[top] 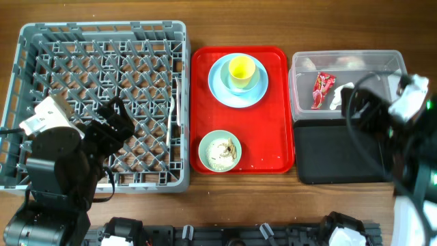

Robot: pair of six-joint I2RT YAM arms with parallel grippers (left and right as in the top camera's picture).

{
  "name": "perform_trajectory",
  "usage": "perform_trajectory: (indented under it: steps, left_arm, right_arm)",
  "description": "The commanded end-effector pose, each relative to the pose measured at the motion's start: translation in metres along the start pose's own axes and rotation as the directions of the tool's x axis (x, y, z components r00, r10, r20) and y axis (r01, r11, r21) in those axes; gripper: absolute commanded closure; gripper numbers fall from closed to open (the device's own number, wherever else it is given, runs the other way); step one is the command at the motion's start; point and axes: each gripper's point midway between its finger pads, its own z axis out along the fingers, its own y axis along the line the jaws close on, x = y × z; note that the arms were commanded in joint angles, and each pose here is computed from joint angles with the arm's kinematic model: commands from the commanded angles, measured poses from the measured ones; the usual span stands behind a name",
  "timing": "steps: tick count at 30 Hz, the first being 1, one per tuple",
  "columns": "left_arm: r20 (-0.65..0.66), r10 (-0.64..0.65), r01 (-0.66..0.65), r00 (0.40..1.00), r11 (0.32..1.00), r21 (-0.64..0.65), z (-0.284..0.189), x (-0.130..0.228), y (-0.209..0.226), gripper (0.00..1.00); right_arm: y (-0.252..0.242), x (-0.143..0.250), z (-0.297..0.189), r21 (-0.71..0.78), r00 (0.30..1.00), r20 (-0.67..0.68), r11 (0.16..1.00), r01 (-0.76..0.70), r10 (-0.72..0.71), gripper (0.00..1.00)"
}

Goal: Sort waste into correct bins and load items into the dishwasher rack
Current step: 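Pick the tissue off the black tray and drop it into the clear bin, then move the right gripper to the green rice bowl and grip its rim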

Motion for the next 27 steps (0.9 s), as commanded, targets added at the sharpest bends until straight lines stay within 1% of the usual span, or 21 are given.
perform_trajectory:
  steps: [1, 4, 6, 9, 10, 11, 12, 14, 15, 16, 17, 18, 19, 21, 24, 27]
  left_arm:
    - [0.015, -0.015, 0.015, 1.000, 1.000, -0.003, -0.002, -0.004, 0.001, 0.00]
    - [0.015, -0.015, 0.015, 1.000, 1.000, -0.003, -0.002, -0.004, 0.001, 0.00]
    - [0.015, -0.015, 0.015, 1.000, 1.000, -0.003, -0.002, -0.004, 0.001, 0.00]
    - [0.015, -0.015, 0.015, 1.000, 1.000, -0.003, -0.002, -0.004, 0.001, 0.00]
    - [0.015, -0.015, 0.015, 1.000, 1.000, -0.003, -0.002, -0.004, 0.001, 0.00]
    - [0.015, -0.015, 0.015, 1.000, 1.000, -0.003, -0.002, -0.004, 0.001, 0.00]
    - [0.015, -0.015, 0.015, 1.000, 1.000, -0.003, -0.002, -0.004, 0.001, 0.00]
    - [0.015, -0.015, 0.015, 1.000, 1.000, -0.003, -0.002, -0.004, 0.001, 0.00]
    - [0.015, -0.015, 0.015, 1.000, 1.000, -0.003, -0.002, -0.004, 0.001, 0.00]
    - [0.015, -0.015, 0.015, 1.000, 1.000, -0.003, -0.002, -0.004, 0.001, 0.00]
    - [0.015, -0.015, 0.015, 1.000, 1.000, -0.003, -0.002, -0.004, 0.001, 0.00]
    - [0.015, -0.015, 0.015, 1.000, 1.000, -0.003, -0.002, -0.004, 0.001, 0.00]
    - [0.015, -0.015, 0.015, 1.000, 1.000, -0.003, -0.002, -0.004, 0.001, 0.00]
    - [0.015, -0.015, 0.015, 1.000, 1.000, -0.003, -0.002, -0.004, 0.001, 0.00]
    - [0.015, -0.015, 0.015, 1.000, 1.000, -0.003, -0.002, -0.004, 0.001, 0.00]
    - [0.015, -0.015, 0.015, 1.000, 1.000, -0.003, -0.002, -0.004, 0.001, 0.00]
  right_arm:
    - [0.029, 0.007, -0.049, -0.046, 0.973, 0.128, 0.979, 0.199, -0.191, 0.01]
    - [0.042, 0.012, -0.077, -0.052, 0.947, 0.222, 0.967, 0.249, -0.231, 0.00]
    - [0.047, 0.014, -0.087, -0.053, 0.935, 0.256, 0.962, 0.267, -0.246, 0.00]
    - [0.047, 0.015, -0.088, -0.055, 0.937, 0.253, 0.963, 0.263, -0.241, 0.00]
    - [0.048, 0.016, -0.087, -0.071, 0.946, 0.247, 0.970, 0.232, -0.209, 0.00]
    - [0.046, 0.022, -0.086, -0.085, 0.965, 0.216, 0.982, 0.168, -0.146, 0.00]
    - [0.051, 0.027, -0.084, -0.124, 0.971, 0.193, 0.979, 0.164, -0.138, 0.03]
    - [0.062, 0.036, -0.080, -0.205, 0.975, 0.152, 0.961, 0.188, -0.159, 0.19]
    - [0.071, 0.047, -0.074, -0.291, 0.976, 0.102, 0.933, 0.212, -0.191, 0.26]
    - [0.077, 0.060, -0.066, -0.375, 0.970, 0.040, 0.896, 0.238, -0.241, 0.42]
    - [0.075, 0.067, -0.059, -0.397, 0.967, -0.003, 0.888, 0.233, -0.255, 0.66]
    - [0.067, 0.074, -0.050, -0.389, 0.965, -0.066, 0.897, 0.208, -0.252, 0.73]
    - [0.054, 0.082, -0.038, -0.360, 0.957, -0.139, 0.914, 0.189, -0.253, 0.78]
    - [0.045, 0.090, -0.027, -0.343, 0.942, -0.204, 0.920, 0.187, -0.267, 0.81]
    - [0.043, 0.107, -0.008, -0.352, 0.889, -0.326, 0.914, 0.201, -0.321, 0.79]
    - [0.059, 0.134, 0.013, -0.388, 0.800, -0.431, 0.886, 0.253, -0.417, 0.77]
